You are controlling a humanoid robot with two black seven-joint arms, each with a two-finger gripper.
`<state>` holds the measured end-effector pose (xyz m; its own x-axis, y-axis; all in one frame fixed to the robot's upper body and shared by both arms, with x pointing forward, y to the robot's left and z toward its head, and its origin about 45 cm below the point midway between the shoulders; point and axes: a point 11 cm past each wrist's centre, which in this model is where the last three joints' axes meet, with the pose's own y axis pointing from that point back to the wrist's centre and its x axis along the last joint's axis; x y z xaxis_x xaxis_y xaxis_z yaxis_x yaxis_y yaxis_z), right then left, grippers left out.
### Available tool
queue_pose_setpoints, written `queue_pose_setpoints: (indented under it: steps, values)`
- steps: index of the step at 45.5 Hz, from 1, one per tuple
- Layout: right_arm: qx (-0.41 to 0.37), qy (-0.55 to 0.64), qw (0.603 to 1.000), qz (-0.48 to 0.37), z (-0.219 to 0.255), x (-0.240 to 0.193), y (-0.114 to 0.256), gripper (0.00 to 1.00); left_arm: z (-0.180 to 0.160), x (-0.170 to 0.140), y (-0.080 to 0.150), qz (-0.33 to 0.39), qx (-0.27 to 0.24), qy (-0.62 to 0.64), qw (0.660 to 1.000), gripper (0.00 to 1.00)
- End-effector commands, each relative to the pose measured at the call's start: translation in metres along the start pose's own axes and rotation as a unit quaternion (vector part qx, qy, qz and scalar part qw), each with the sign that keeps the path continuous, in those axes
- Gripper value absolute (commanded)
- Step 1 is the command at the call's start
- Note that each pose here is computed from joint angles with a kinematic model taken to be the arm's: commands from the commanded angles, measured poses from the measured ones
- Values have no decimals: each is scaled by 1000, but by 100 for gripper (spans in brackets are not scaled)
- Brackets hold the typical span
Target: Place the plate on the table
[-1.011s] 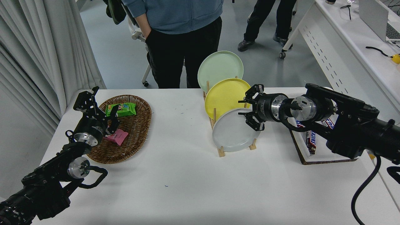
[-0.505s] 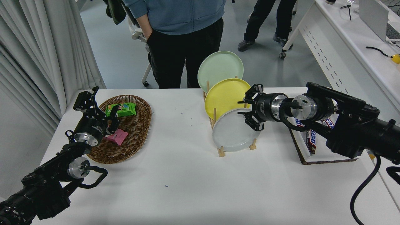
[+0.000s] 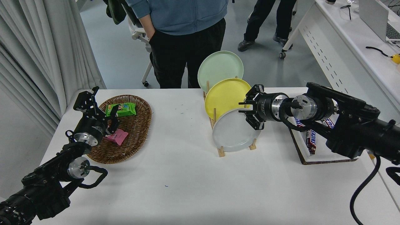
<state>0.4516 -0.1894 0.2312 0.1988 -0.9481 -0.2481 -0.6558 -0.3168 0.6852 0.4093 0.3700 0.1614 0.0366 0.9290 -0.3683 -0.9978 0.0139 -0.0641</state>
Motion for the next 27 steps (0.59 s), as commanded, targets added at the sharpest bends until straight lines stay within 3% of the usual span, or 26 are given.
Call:
queue_pose_setpoints:
  steps: [1,27]
  values:
    - [1,0,1000,1,-1,-1,0,18,0,0,0,0,0,0,1000,100]
    - [-6,-2,1000,-3,1,-2,0,5,0,0,0,0,0,0,1000,100]
